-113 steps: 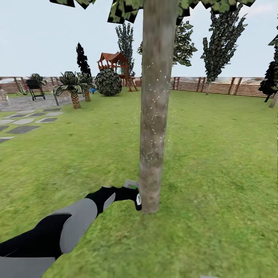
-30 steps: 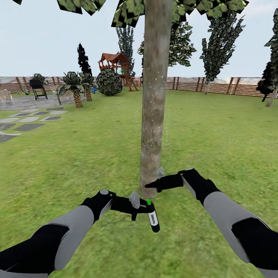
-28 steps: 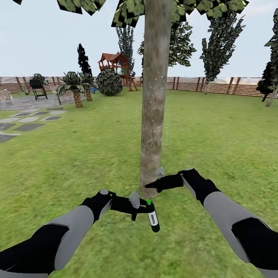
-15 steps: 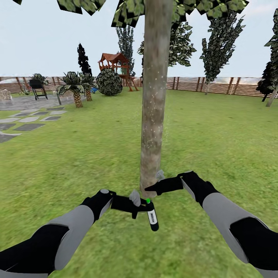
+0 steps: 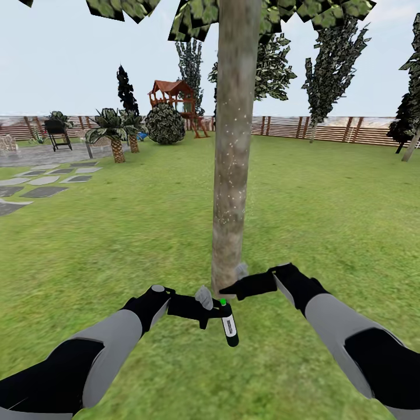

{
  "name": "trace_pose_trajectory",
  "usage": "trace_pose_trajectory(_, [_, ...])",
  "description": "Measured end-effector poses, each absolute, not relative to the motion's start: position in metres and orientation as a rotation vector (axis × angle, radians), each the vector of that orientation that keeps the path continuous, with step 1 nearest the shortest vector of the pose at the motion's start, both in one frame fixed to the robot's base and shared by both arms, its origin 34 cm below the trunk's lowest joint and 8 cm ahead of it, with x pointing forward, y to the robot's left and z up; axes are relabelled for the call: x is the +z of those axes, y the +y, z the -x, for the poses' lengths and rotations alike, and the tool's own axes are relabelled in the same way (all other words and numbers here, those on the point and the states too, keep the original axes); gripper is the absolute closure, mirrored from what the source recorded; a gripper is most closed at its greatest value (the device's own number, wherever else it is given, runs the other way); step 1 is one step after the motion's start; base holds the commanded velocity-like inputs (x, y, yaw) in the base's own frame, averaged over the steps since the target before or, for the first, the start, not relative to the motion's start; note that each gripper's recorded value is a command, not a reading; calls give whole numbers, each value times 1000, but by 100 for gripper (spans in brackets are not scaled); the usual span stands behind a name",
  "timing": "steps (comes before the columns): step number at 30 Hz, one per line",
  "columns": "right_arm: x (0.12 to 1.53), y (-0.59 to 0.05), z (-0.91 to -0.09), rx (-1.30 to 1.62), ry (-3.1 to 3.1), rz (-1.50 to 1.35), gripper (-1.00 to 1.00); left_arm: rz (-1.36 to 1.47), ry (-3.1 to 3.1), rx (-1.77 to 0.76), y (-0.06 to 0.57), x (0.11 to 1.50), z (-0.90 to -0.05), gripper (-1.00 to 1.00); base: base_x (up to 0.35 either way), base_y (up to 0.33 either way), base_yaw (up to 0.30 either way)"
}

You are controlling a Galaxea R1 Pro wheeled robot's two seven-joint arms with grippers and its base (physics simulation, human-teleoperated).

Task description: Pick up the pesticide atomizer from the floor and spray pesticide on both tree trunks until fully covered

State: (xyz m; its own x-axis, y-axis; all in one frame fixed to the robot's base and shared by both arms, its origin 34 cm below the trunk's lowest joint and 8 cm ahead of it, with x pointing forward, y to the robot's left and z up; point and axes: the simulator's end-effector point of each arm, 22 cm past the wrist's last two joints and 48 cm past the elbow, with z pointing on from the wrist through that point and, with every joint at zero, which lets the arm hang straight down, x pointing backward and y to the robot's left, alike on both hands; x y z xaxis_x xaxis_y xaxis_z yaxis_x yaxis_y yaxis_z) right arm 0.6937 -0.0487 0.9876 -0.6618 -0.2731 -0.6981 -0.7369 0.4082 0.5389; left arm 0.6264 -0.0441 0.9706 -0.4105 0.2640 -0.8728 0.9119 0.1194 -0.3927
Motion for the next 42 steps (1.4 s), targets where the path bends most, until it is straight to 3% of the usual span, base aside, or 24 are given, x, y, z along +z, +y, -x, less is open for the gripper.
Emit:
trace_pose_trajectory(23, [985, -35, -692, 1195, 2160, 857, 100, -1110, 1792, -1260, -42, 967, -637, 100, 0, 0, 0])
trace_pose_trajectory(35, [958, -175, -743, 809, 2300, 663, 100, -1103, 1791, -1263, -42, 967, -638, 100, 0, 0, 0])
trace_pose_trajectory(36, [955, -188, -749, 754, 2314, 640, -100, -1103, 1791, -1263, -41, 967, -638, 100, 0, 0, 0])
trace_pose_trajectory(42, [934, -247, -771, 463, 2373, 520, -100, -1100, 1793, -1259, -40, 967, -639, 100, 0, 0, 0])
